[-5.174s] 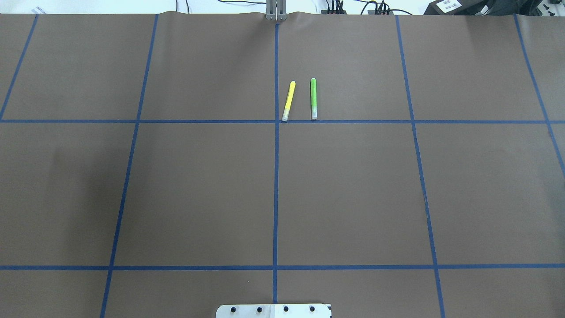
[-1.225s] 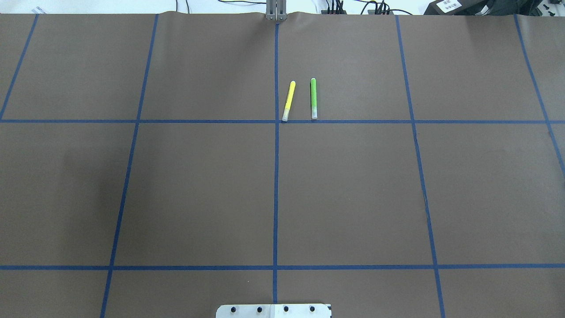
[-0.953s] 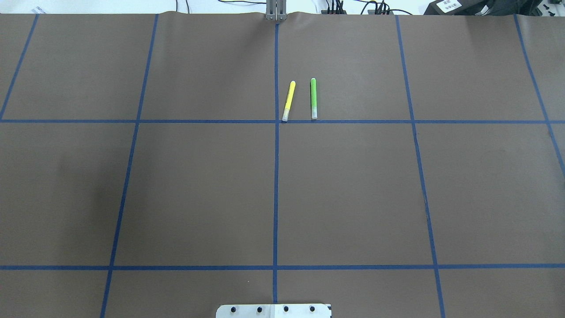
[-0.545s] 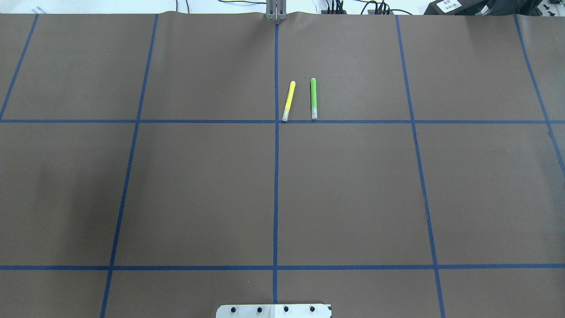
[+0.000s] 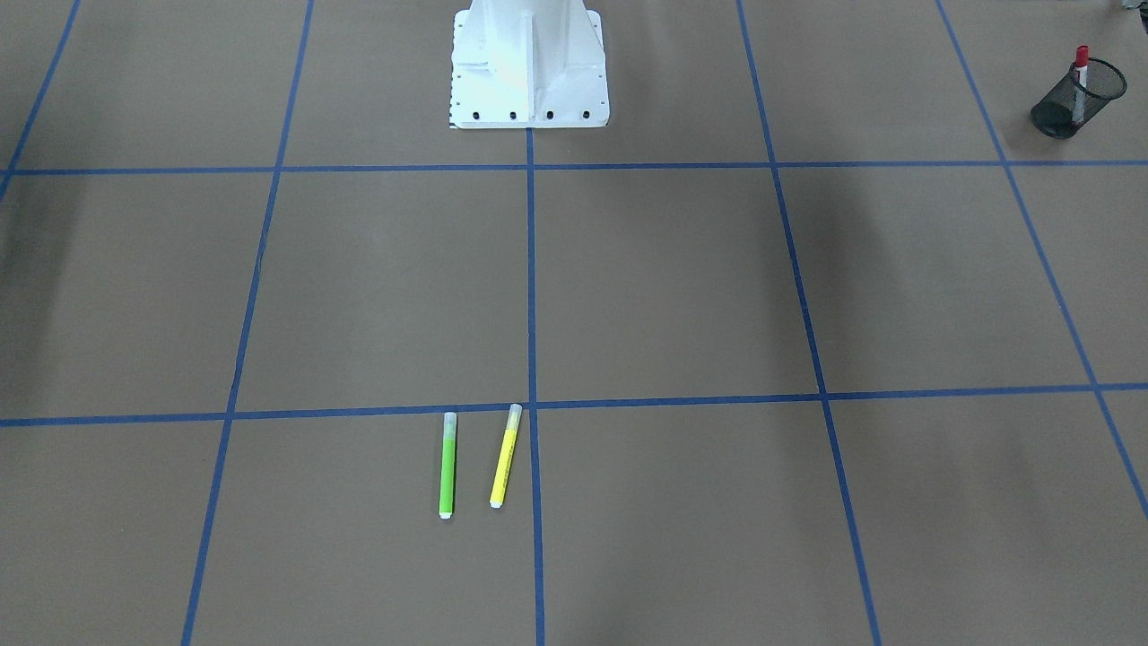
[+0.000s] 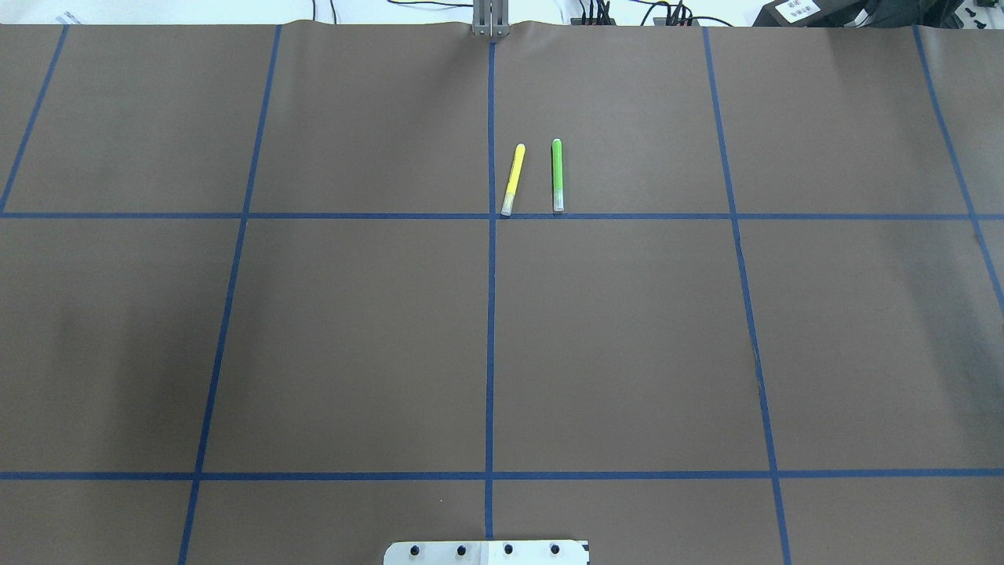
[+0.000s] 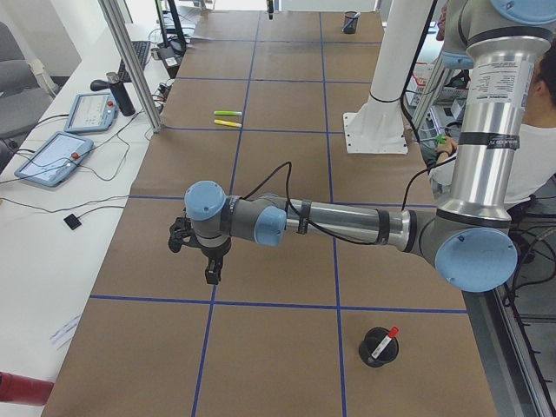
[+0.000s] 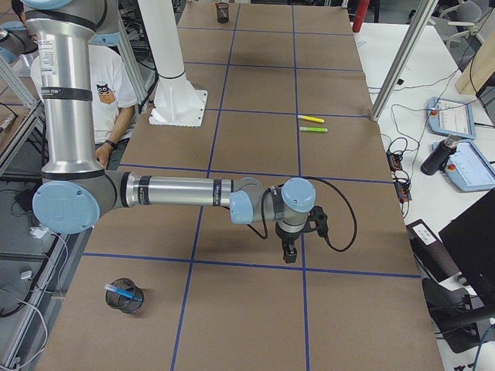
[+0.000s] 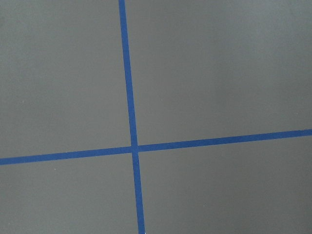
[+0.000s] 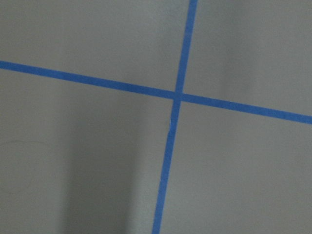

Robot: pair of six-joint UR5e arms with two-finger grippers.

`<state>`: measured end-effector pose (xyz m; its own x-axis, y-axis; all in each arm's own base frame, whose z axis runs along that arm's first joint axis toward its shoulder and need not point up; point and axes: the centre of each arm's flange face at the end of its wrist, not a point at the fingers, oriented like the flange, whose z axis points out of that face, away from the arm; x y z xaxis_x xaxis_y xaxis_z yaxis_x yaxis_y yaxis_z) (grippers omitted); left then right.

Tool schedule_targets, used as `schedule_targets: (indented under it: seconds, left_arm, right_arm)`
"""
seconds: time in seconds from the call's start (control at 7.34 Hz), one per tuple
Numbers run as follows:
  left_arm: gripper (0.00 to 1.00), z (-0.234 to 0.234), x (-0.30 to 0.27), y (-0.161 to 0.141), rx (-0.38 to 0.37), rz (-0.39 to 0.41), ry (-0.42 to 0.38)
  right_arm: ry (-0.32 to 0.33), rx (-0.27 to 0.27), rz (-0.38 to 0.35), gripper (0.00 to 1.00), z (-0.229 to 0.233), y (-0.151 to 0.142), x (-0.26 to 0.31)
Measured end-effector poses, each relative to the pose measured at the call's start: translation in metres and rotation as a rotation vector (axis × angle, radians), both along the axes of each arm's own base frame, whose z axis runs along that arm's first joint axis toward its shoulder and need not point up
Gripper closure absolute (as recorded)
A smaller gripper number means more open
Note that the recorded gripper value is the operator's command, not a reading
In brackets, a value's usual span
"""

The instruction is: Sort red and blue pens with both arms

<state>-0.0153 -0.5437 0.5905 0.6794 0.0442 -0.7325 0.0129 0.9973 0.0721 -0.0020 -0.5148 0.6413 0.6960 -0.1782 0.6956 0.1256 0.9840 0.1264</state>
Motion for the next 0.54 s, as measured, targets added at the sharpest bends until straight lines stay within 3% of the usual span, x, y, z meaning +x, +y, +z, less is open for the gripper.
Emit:
schedule_targets:
  seconds: [0.54]
  left_arm:
    - [0.0, -0.01, 0.003, 0.002, -0.052, 0.01, 0.04]
  right_arm:
    - [0.034, -0.066, -0.024, 0.0, -0.062, -0.013, -0.017]
